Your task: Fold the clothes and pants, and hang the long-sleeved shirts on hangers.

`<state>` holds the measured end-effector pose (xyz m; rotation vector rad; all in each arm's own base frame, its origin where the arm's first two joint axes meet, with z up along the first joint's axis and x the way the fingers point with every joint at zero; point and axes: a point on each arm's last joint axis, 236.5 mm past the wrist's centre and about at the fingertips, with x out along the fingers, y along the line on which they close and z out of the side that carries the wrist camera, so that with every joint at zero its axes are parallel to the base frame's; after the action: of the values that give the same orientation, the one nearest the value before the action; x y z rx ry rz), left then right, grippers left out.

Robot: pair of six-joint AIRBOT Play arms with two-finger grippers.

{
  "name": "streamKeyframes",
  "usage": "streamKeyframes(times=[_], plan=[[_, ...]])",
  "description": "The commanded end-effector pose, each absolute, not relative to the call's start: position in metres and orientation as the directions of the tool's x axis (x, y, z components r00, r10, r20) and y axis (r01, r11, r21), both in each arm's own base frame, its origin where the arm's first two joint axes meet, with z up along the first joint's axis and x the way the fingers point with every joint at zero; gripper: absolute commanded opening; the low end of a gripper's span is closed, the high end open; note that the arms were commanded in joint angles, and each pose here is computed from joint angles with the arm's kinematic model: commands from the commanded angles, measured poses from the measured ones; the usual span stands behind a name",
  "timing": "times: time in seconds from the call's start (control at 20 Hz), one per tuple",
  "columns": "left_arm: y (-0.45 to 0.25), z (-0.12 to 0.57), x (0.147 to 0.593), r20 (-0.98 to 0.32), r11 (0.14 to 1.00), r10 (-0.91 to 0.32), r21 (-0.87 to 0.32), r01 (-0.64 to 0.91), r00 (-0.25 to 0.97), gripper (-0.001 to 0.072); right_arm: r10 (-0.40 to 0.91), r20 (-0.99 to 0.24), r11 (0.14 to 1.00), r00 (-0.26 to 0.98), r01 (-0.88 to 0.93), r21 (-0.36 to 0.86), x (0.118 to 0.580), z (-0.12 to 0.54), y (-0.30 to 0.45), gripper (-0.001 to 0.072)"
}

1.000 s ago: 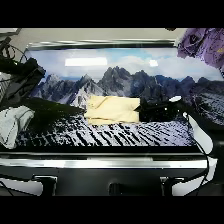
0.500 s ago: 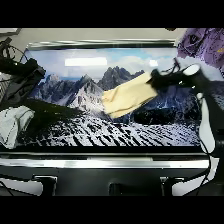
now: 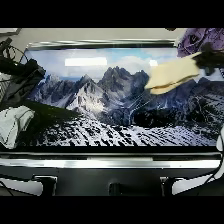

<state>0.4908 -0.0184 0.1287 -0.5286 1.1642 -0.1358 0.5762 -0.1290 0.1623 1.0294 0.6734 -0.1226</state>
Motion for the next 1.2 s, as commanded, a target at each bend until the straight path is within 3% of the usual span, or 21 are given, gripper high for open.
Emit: streamKeyframes(times=[0.0, 0.1, 0.25, 0.45, 0.6, 0.85, 1.15], plan=[[-0.018, 0.128, 0.491, -0.838, 0.871, -0.368, -0.463, -0.167, 0.402, 0.0018, 0.069, -0.606, 0.461, 0.792, 0.513, 0.724, 0.543, 0.163, -0.217, 0.0029], [-0.018, 0.128, 0.491, -0.838, 0.871, -0.368, -0.463, -0.167, 0.402, 0.0018, 0.012, -0.729, 0.472, 0.684, 0.639, 0.608, 0.503, 0.134, -0.251, 0.0028], [-0.018, 0.128, 0.491, -0.838, 0.871, -0.368, -0.463, -0.167, 0.402, 0.0019, -0.090, -0.909, 0.482, 0.408, 0.816, 0.319, 0.425, 0.086, -0.293, 0.0030], [-0.018, 0.128, 0.491, -0.838, 0.870, -0.368, -0.463, -0.167, 0.402, 0.0019, -0.127, -0.978, 0.455, 0.164, 0.886, 0.090, 0.350, 0.048, -0.306, 0.0030], [-0.019, 0.127, 0.489, -0.841, 0.871, -0.370, -0.462, -0.168, 0.395, 0.0018, -0.127, -0.988, 0.420, 0.082, 0.907, 0.022, 0.307, 0.023, -0.287, 0.0030], [-0.020, 0.124, 0.481, -0.853, 0.873, -0.377, -0.458, -0.170, 0.361, 0.0018, -0.145, -0.989, 0.284, -0.018, 0.957, -0.059, 0.234, -0.006, -0.247, 0.0029], [-0.022, 0.124, 0.479, -0.856, 0.873, -0.379, -0.457, -0.170, 0.352, 0.0019, -0.212, -0.972, 0.255, -0.099, 0.955, -0.152, 0.175, -0.024, -0.227, 0.0030]])
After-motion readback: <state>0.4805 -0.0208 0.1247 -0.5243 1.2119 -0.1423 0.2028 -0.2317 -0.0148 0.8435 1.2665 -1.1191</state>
